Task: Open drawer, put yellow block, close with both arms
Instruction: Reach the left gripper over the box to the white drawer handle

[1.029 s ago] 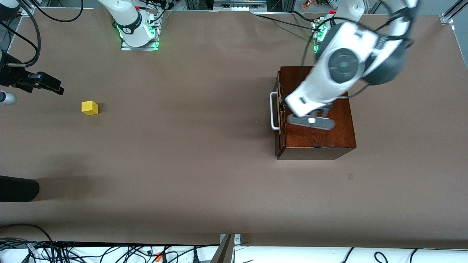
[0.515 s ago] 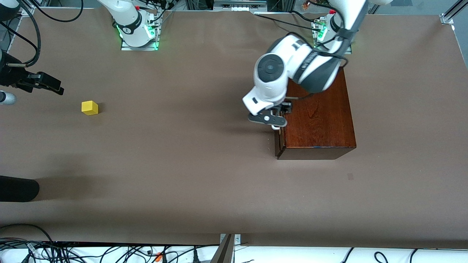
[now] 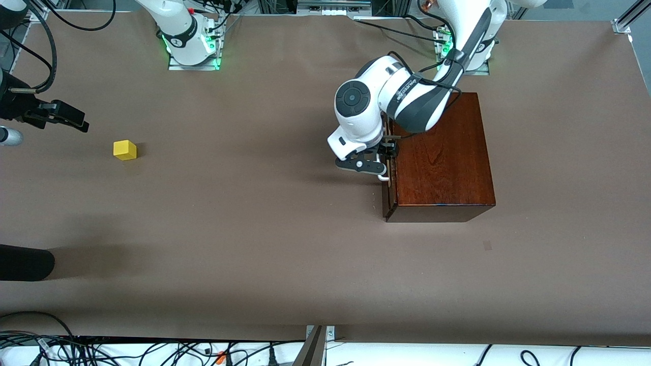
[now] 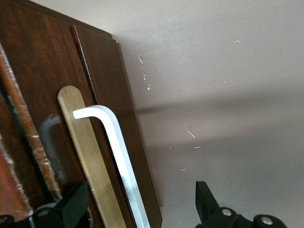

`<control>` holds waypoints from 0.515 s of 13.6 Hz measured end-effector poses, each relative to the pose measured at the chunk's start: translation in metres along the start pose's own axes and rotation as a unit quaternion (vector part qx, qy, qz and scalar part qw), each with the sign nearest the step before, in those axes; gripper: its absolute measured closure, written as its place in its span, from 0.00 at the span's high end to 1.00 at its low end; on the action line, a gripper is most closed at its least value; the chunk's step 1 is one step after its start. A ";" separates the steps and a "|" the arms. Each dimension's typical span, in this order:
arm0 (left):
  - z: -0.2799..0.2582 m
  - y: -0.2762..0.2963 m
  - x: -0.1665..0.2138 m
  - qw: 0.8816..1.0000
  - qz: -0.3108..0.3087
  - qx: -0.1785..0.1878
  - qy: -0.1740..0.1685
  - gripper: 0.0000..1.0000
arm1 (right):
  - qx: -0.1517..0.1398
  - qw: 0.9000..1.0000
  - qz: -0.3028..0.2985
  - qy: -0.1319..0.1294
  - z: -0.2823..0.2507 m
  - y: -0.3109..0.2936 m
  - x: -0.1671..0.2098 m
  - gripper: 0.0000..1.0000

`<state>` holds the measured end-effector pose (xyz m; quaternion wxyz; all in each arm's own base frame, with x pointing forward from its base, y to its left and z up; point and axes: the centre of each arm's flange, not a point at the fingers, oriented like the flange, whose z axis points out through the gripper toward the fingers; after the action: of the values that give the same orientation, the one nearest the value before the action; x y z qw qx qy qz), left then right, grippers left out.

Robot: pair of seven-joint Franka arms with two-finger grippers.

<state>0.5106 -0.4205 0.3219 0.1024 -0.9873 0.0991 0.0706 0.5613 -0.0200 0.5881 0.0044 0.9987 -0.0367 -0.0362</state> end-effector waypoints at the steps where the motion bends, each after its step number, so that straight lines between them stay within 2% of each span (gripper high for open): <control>1: 0.002 0.001 0.000 1.000 0.000 0.000 0.000 1.00 | 0.000 1.000 0.000 0.000 0.000 0.000 0.000 1.00; 7: 0.012 0.007 -0.001 1.000 -0.004 0.016 0.007 1.00 | 0.000 1.000 0.000 0.000 0.000 0.000 0.000 1.00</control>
<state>0.5064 -0.4247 0.3093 0.1181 -0.9863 0.0975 0.0616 0.5613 -0.0201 0.5881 0.0044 0.9987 -0.0367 -0.0363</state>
